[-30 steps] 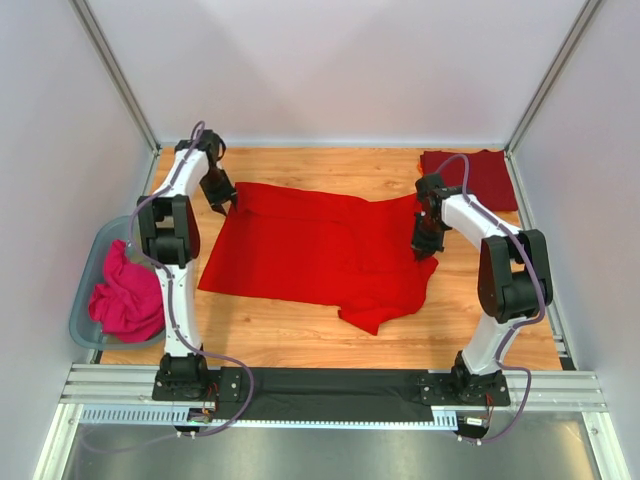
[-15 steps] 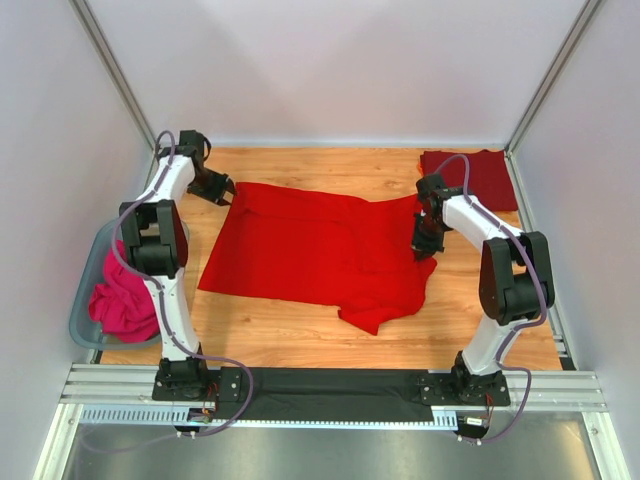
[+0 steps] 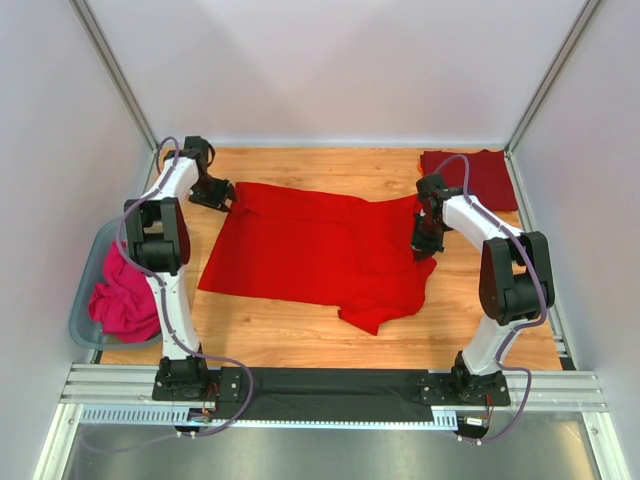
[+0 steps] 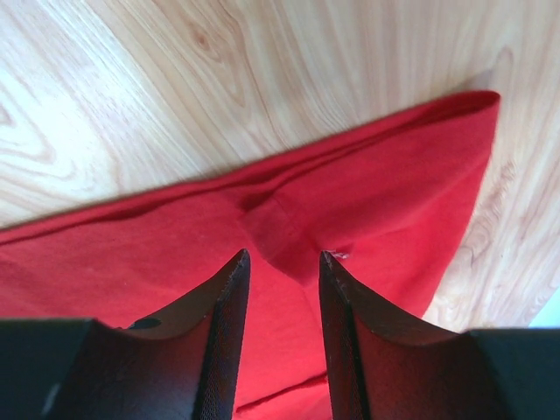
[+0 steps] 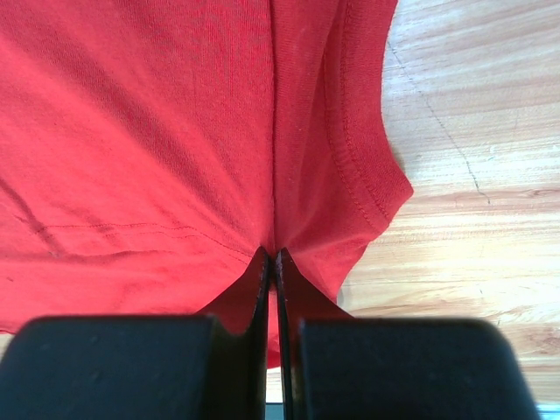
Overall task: Fold and stack the t-shirts
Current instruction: Fold the tshirt
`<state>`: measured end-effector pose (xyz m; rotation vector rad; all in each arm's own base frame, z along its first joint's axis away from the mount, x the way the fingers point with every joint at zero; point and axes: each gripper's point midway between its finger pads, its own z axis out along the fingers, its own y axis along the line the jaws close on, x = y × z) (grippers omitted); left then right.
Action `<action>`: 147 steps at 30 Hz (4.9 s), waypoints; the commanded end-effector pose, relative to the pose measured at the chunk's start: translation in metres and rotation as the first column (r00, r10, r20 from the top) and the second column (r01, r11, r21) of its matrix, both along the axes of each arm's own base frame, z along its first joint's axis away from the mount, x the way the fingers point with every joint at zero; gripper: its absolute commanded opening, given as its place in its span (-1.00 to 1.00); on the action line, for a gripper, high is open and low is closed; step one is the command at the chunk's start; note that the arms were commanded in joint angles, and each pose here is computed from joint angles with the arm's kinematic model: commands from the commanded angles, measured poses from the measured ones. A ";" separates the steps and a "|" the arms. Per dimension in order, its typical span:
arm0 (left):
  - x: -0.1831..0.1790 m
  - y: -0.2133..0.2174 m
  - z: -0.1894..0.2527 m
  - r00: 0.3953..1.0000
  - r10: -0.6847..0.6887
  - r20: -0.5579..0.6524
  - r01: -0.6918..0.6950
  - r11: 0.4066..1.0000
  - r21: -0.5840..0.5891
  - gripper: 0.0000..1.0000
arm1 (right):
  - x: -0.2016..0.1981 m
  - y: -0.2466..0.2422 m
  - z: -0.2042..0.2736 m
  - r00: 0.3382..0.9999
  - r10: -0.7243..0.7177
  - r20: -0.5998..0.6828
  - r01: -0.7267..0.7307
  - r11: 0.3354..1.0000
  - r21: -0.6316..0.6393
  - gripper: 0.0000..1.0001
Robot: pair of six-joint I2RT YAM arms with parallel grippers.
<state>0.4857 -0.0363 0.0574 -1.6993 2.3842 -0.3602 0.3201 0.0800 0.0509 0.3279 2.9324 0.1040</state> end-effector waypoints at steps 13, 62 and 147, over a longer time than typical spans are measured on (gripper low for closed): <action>0.019 0.007 -0.011 1.000 0.027 0.009 -0.028 0.999 0.035 -0.50 | 0.014 0.003 0.020 0.998 -0.001 0.067 -0.001 1.000 0.024 -0.99; 0.024 -0.047 0.005 0.805 -0.588 0.071 0.554 0.790 0.262 -0.18 | 0.037 -0.055 0.014 0.965 -0.234 0.115 0.222 0.969 0.113 -0.27; -0.126 -0.308 -0.003 0.411 -0.863 0.295 0.910 0.407 -0.077 -0.09 | 0.043 0.031 -0.023 0.996 0.012 0.088 -0.031 0.974 0.224 -0.47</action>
